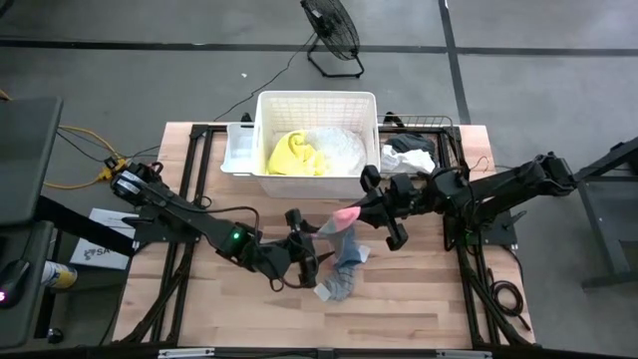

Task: Pick & Place Cloths
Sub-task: Put the pink and gray sock into the white bin

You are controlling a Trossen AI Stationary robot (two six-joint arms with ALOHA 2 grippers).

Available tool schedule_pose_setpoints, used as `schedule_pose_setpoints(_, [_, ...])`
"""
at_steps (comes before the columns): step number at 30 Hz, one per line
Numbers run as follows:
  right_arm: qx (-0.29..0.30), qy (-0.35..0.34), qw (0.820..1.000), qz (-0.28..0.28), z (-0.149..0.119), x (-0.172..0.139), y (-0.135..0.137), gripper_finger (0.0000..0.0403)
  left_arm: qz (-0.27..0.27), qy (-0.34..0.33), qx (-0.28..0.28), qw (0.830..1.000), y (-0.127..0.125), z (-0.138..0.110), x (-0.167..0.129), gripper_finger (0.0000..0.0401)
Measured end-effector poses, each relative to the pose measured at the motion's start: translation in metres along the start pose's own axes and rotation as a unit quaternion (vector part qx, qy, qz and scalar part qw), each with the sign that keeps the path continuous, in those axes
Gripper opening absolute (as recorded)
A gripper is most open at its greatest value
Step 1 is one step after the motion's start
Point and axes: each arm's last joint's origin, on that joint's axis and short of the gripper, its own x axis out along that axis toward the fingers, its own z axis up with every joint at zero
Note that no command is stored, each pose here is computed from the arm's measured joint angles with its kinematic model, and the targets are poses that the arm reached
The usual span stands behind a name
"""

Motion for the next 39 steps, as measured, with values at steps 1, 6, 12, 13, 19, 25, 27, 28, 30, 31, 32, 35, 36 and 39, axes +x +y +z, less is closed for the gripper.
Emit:
schedule_pose_setpoints(1, [0.000,0.000,1.000,0.000,0.000,0.000,0.000,0.0003,0.001,0.000,-0.002,1.000,0.000,0.000,0.000,0.0243])
schedule_pose_setpoints(6, [0.002,0.002,1.000,0.000,0.000,0.000,0.000,0.0003,0.001,0.000,-0.004,1.000,0.000,0.000,0.000,0.0151])
schedule_pose_setpoints(12, [0.002,0.003,1.000,-0.001,-0.001,0.000,0.000,0.0003,0.003,0.011,0.007,1.000,0.000,-0.003,0.000,0.0022])
schedule_pose_setpoints(13, [0.002,0.003,1.000,-0.001,-0.001,0.000,0.000,0.0003,0.003,0.012,0.008,1.000,0.001,-0.003,0.000,0.0012])
schedule_pose_setpoints(19, [0.002,0.005,1.000,-0.002,-0.001,0.000,0.000,0.0003,0.004,0.020,0.017,1.000,0.001,-0.005,0.000,0.0003])
schedule_pose_setpoints(25, [0.002,0.005,1.000,0.003,-0.001,0.000,0.000,0.0009,0.005,0.022,0.019,1.000,0.001,-0.005,0.000,0.0002])
schedule_pose_setpoints(27, [0.002,0.007,1.000,0.012,-0.001,0.000,0.001,0.0016,0.005,0.023,0.020,1.000,0.001,-0.006,0.000,0.0002])
schedule_pose_setpoints(28, [0.002,0.008,1.000,0.012,-0.001,0.000,0.001,0.0020,0.005,0.024,0.021,0.999,0.001,-0.006,0.000,0.0001])
schedule_pose_setpoints(30, [0.003,0.012,1.000,0.012,0.000,-0.001,0.001,0.0031,0.005,0.025,0.022,0.999,0.001,-0.006,0.000,0.0001])
schedule_pose_setpoints(31, [0.003,0.014,1.000,0.010,0.001,-0.002,0.001,0.0036,0.005,0.025,0.023,0.999,0.001,-0.006,0.000,0.0001])
schedule_pose_setpoints(32, [0.000,0.017,1.000,0.005,0.002,-0.004,0.002,0.0043,0.005,0.026,0.023,0.999,0.001,-0.007,-0.001,0.0001])
schedule_pose_setpoints(35, [-0.007,0.030,1.000,-0.003,0.004,-0.007,0.002,0.0069,0.005,0.027,0.024,0.999,0.001,-0.007,-0.001,0.0001])
schedule_pose_setpoints(36, [-0.007,0.035,0.999,-0.007,0.005,-0.009,0.002,0.0079,0.004,0.026,0.024,0.999,0.001,-0.007,-0.001,0.0001])
schedule_pose_setpoints(39, [-0.005,0.050,0.999,-0.016,0.009,-0.014,0.004,0.0112,0.003,0.027,0.024,0.999,0.002,-0.006,-0.003,0.0001])
